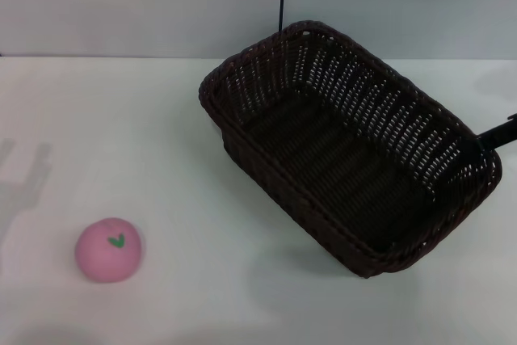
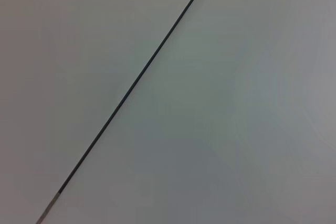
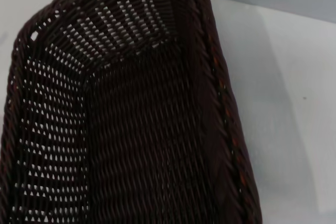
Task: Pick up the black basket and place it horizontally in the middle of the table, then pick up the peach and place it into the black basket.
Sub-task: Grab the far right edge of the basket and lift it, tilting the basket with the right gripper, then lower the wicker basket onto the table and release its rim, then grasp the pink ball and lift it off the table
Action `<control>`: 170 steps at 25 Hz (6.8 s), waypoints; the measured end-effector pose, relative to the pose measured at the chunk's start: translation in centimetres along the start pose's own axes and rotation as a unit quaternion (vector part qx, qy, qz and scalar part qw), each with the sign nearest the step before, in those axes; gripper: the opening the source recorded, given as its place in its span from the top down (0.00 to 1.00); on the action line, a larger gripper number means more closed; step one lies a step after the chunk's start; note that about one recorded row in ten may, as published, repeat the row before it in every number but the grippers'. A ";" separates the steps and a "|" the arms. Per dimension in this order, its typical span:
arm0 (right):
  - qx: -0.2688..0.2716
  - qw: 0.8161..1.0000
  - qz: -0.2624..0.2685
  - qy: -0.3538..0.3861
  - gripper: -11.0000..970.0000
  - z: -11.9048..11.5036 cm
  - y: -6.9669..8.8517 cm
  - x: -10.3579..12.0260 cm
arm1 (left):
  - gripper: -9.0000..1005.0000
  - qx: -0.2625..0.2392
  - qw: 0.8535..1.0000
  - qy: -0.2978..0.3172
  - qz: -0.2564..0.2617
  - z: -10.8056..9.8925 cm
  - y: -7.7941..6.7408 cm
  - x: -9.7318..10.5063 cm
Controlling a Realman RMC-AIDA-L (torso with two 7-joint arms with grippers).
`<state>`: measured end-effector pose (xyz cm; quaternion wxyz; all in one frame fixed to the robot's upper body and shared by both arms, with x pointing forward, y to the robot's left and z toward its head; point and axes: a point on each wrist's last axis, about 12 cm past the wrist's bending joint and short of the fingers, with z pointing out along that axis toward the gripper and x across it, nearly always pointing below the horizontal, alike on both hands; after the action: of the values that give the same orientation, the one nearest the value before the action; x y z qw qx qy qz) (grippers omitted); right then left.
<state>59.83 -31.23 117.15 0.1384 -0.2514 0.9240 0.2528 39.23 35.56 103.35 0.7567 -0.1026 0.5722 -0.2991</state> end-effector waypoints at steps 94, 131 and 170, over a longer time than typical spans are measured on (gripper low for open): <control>-0.125 0.943 -0.269 -0.147 0.83 1.6 0.4 0.6 | 0.39 -0.019 0.998 0.020 -0.051 0.8 0.0 1.4; -0.007 0.935 -0.289 -0.204 0.48 3.6 -0.4 -3.1 | 0.42 -0.008 0.997 0.032 -0.070 0.8 -0.4 1.8; 0.079 0.791 -0.023 -0.606 0.22 5.0 -3.3 8.7 | 0.46 0.120 0.930 0.347 0.022 -2.5 0.3 3.1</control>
<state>54.99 -34.41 108.37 0.6954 -0.0563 0.6611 0.2760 37.52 34.54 99.89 0.5235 0.1113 0.7613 -0.3659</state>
